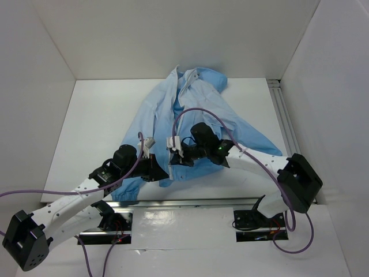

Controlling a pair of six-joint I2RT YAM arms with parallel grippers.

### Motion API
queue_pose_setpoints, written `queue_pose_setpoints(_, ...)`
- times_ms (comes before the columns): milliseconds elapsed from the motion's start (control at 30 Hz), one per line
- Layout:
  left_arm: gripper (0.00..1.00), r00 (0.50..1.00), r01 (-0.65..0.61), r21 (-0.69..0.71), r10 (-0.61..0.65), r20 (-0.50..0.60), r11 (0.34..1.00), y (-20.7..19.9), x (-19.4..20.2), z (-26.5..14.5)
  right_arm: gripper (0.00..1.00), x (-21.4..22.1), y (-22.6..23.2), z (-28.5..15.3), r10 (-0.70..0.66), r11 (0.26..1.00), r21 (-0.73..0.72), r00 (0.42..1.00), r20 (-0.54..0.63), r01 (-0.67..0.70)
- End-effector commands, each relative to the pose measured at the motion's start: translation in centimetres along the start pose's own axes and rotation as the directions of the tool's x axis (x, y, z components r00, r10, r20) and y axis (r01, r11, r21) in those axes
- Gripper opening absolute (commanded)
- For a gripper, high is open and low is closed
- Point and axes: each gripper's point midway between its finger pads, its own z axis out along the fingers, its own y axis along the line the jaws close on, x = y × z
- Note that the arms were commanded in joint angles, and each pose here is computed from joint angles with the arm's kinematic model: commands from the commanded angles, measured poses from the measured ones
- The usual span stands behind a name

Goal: Zip up the jacket

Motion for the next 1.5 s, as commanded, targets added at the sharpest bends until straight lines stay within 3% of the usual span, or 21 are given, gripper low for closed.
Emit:
queue_pose_setpoints(0, 0.00, 0.999, -0.030, 0.043, 0.029, 0.023, 0.999, -1.2, -0.7, -0.3, 0.11, -1.7, -0.6, 0.3, -0.030, 1.000, 0.011, 0.999, 0.025, 0.030)
queue_pose_setpoints(300, 0.00, 0.999, -0.030, 0.043, 0.029, 0.023, 0.999, -1.2, -0.7, -0.3, 0.15, -1.4, -0.9, 0.9, -0.026, 0.999, 0.029, 1.000, 0.015, 0.025)
queue_pose_setpoints(400, 0.00, 0.999, -0.030, 0.043, 0.029, 0.023, 0.999, -1.2, -0.7, -0.3, 0.02, -1.4, -1.1, 0.8, -0.025, 0.999, 0.037, 1.000, 0.011, 0.025)
queue_pose_setpoints(567, 0.00, 0.999, -0.030, 0.043, 0.029, 0.023, 0.999, -1.2, -0.7, -0.3, 0.00, -1.3, -1.2, 0.8, -0.025, 0.999, 0.047, 1.000, 0.005, 0.025)
queue_pose_setpoints(667, 0.00, 0.999, -0.024, 0.014, 0.023, 0.031, 1.000, -1.0, -1.1, -0.5, 0.00, -2.0, -1.7, 0.0, -0.046, 0.995, 0.092, 0.999, 0.013, 0.045)
queue_pose_setpoints(833, 0.01, 0.996, 0.013, -0.169, 0.002, 0.093, 0.986, 1.7, -2.7, -1.4, 0.00, -2.6, -1.9, -1.4, -0.063, 0.987, 0.152, 0.998, 0.024, 0.059)
queue_pose_setpoints(933, 0.51, 0.997, 0.035, -0.215, -0.021, 0.069, 0.976, 2.3, -2.5, -1.7, 0.00, -2.5, -1.2, -1.5, -0.036, 0.990, 0.135, 0.999, 0.041, 0.030)
queue_pose_setpoints(967, 0.80, 0.996, 0.042, -0.207, -0.026, 0.080, 0.978, 1.9, -3.0, -1.8, 0.00, -2.8, -1.1, -1.6, -0.022, 0.990, 0.137, 0.998, 0.050, 0.015)
queue_pose_setpoints(1033, 0.87, 0.986, 0.138, -0.232, -0.112, 0.121, 0.963, 1.9, -3.3, -2.2, 0.00, -3.5, -1.8, -1.6, 0.073, 0.981, 0.175, 0.995, 0.073, -0.085)
queue_pose_setpoints(1133, 0.81, 0.934, 0.315, -0.228, -0.257, 0.249, 0.921, 2.1, -3.6, -3.8, 0.00, -4.0, -2.9, -1.2, 0.235, 0.946, 0.209, 0.969, 0.077, -0.246)
queue_pose_setpoints(1233, 0.70, 0.880, 0.402, -0.064, -0.367, 0.302, 0.913, 0.2, -3.5, -4.6, 0.00, -4.2, -4.0, -0.5, 0.335, 0.915, 0.216, 0.940, 0.070, -0.342)
queue_pose_setpoints(1333, 0.65, 0.833, 0.500, 0.033, -0.491, 0.256, 0.866, -0.5, -2.3, -4.1, 0.00, -4.2, -4.3, 0.2, 0.380, 0.897, 0.211, 0.922, 0.079, -0.388)
queue_pose_setpoints(1467, 0.67, 0.807, 0.547, 0.094, -0.553, 0.204, 0.832, -0.9, -1.2, -3.3, 0.00, -5.2, -5.2, 0.1, 0.408, 0.873, 0.237, 0.904, 0.127, -0.427)
